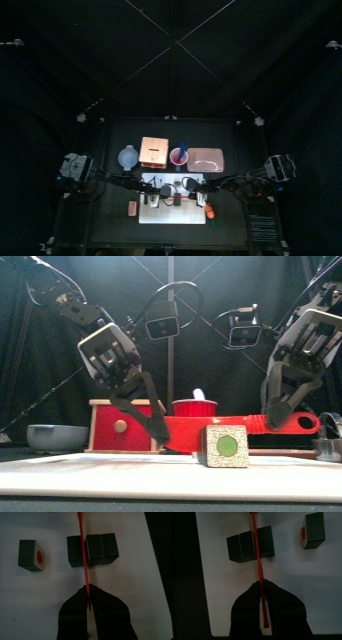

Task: Place sushi on board then cut the sushi with the knife then place the pieces on the plate
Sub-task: Cut the sushi into 4 pieces

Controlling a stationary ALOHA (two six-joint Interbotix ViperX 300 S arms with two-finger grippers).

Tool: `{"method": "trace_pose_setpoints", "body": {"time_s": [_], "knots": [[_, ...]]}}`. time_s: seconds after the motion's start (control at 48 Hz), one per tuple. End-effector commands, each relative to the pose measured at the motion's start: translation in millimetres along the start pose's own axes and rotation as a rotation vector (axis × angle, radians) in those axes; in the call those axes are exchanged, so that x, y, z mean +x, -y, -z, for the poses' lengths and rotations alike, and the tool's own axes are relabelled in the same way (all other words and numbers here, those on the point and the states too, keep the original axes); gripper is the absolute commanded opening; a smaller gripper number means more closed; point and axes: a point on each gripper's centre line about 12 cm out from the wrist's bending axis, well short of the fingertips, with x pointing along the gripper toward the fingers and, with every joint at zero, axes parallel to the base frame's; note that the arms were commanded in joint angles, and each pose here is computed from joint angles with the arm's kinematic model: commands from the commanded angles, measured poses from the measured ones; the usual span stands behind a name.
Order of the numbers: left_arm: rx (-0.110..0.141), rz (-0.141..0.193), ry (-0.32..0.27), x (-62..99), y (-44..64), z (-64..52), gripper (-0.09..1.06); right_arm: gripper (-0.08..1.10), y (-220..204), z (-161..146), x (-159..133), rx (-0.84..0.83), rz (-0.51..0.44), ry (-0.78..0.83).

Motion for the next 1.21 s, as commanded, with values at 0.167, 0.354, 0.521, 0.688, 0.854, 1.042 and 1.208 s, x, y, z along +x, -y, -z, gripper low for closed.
{"method": "trace_pose_setpoints", "body": {"time_s": [0.167, 0.354, 0.521, 0.688, 0.854, 1.042, 1.208], "knots": [[-0.007, -0.001, 0.009, 2.4, -0.9, -5.6, 0.39, 0.36, -2.6, -1.3, 4.5, 0.003, -0.003, -0.009], [-0.005, -0.003, 0.013, 1.9, -2.1, -6.7, 0.39, 0.36, -0.1, -2.0, 3.4, 0.0, 0.002, -0.004], [-0.003, -0.004, 0.023, 1.3, -2.6, -9.7, 0.39, 0.36, 4.6, -3.7, 2.4, -0.007, 0.012, 0.001], [0.003, -0.012, 0.025, 1.3, -7.0, -10.5, 0.39, 0.36, 12.0, -7.7, 1.0, -0.002, 0.027, 0.012], [0.008, -0.016, 0.025, 1.7, -9.6, -10.4, 0.39, 0.36, 17.2, -12.2, -0.4, -0.001, 0.038, 0.023], [0.017, -0.02, 0.024, 1.7, -11.6, -9.8, 0.39, 0.36, 18.0, -12.7, -0.8, -0.001, 0.039, 0.026], [0.019, -0.025, 0.027, 1.1, -14.7, -11.0, 0.39, 0.36, 18.8, -16.0, -3.0, 0.003, 0.04, 0.037]]}}
